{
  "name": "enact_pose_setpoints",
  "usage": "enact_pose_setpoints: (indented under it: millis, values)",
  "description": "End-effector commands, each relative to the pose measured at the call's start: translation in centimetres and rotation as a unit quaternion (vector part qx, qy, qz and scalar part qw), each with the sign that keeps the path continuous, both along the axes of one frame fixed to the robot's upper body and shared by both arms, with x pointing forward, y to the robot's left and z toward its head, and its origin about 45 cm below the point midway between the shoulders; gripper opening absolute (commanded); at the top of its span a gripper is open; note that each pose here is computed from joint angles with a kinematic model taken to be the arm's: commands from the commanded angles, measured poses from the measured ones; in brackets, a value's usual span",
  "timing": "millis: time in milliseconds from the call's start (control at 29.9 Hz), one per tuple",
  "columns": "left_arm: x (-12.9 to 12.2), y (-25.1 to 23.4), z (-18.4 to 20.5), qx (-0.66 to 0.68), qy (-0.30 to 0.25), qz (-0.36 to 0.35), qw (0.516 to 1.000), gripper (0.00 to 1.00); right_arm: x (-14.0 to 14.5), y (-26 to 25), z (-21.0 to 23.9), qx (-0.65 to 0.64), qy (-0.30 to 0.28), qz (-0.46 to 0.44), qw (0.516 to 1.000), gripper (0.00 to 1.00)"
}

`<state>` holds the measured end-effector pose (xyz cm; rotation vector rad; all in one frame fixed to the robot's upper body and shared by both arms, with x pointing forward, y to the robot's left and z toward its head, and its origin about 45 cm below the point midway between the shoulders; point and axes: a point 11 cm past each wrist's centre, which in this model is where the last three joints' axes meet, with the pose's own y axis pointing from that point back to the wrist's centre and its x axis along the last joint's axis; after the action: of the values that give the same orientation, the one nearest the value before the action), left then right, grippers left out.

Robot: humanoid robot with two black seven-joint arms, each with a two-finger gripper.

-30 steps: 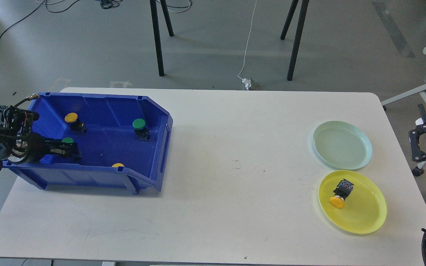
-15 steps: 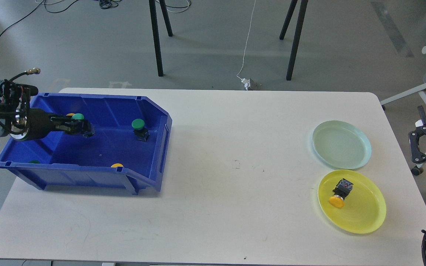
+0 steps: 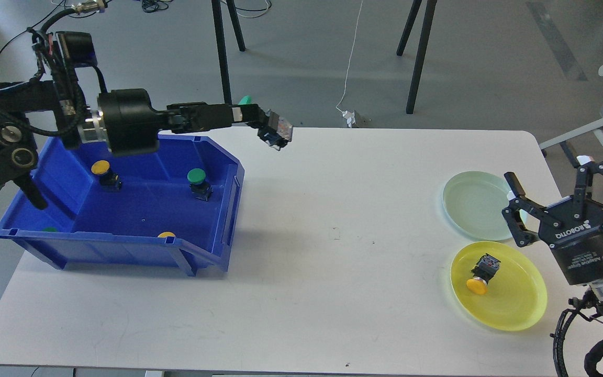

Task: Pass button and place on color plate
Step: 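Lift the green button and carry it toward the right gripper, then bring the right gripper to the green button and grasp it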

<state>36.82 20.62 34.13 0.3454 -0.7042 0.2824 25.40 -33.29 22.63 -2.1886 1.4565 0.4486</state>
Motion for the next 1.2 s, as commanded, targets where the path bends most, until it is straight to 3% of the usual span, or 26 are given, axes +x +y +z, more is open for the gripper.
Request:
enact_pose_setpoints:
  millis: [0, 268, 669, 1171]
  values:
    - [0.7, -4.4, -0.8, -0.069, 0.046, -0.021, 0.996, 0.06, 2.2, 3.7, 0.1, -0.027, -0.005, 0.050, 0.998, 0.82]
    - [2.1, -7.7, -6.2, -0.090, 0.105, -0.002, 0.990, 0.07, 4.6, 8.0, -0.8, -0.044, -0.003, 0.107, 0.993, 0.84]
    - [2.4, -8.0, -6.4, -0.091, 0.108, -0.001, 0.990, 0.07, 7.0, 13.7, -1.8, -0.028, -0.002, 0.161, 0.987, 0.85]
    - [2.3, -7.9, -6.4, -0.095, 0.119, -0.003, 0.988, 0.07, 7.3, 18.2, -2.1, 0.027, 0.003, 0.194, 0.981, 0.82]
